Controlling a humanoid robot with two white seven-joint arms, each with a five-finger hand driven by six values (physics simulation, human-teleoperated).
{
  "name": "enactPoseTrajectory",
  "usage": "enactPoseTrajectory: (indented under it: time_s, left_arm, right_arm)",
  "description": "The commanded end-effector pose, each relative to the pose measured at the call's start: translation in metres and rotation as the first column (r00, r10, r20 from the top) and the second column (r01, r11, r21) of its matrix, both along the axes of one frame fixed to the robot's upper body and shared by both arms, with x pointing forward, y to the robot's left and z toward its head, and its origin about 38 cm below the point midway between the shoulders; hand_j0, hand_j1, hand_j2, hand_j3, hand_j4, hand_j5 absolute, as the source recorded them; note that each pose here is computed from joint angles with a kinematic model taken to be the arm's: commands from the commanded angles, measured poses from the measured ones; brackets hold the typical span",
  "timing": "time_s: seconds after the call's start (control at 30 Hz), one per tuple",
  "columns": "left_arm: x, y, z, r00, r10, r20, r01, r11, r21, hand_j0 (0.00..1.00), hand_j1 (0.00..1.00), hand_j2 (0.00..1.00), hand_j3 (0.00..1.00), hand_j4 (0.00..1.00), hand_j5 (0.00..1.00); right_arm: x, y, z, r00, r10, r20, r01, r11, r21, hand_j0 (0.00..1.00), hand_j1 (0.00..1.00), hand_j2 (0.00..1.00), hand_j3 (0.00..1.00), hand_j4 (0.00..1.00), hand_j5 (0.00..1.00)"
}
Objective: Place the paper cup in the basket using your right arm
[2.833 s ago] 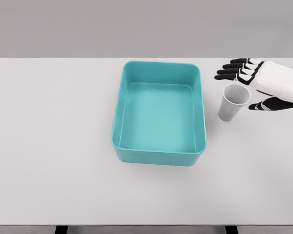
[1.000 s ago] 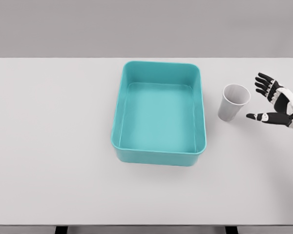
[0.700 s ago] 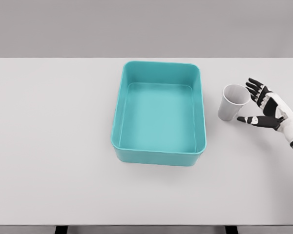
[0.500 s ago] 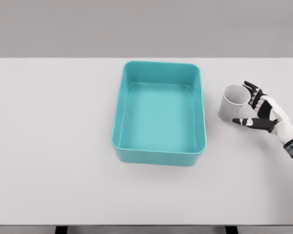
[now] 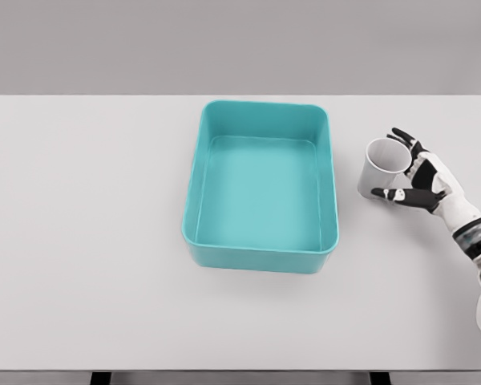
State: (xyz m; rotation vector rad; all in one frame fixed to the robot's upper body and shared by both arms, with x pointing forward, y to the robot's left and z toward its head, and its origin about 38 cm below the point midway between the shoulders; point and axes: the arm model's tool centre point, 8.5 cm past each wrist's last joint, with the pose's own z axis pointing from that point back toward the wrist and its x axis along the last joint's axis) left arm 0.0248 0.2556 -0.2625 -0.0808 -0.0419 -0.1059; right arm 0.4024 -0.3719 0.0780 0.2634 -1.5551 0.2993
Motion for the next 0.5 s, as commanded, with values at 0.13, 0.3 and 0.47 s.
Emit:
enactPoseTrajectory:
  time_s: [0.13, 0.3, 0.47]
  left_arm:
    - [0.0, 0.0, 0.0, 1.0, 0.0, 0.0, 0.0, 1.0, 0.0, 1.0, 1.0, 1.0, 1.0, 1.0, 1.0]
    - [0.0, 0.0, 0.0, 1.0, 0.0, 0.0, 0.0, 1.0, 0.0, 1.0, 1.0, 1.0, 1.0, 1.0, 1.0]
    - [0.0, 0.0, 0.0, 1.0, 0.0, 0.0, 0.0, 1.0, 0.0, 1.0, 1.0, 1.0, 1.0, 1.0, 1.0]
  right_arm:
    - [0.0, 0.008, -0.013, 0.999, 0.011, -0.033, -0.011, 1.0, 0.016, 1.0, 1.0, 1.0, 1.0, 1.0, 1.0]
    - [0.0, 0.01, -0.019, 0.999, 0.008, -0.041, -0.007, 1.0, 0.019, 1.0, 1.0, 1.0, 1.0, 1.0, 1.0]
    - [0.006, 0.014, -0.019, 0.999, 0.02, -0.045, -0.019, 1.0, 0.021, 1.0, 1.0, 1.0, 1.0, 1.0, 1.0]
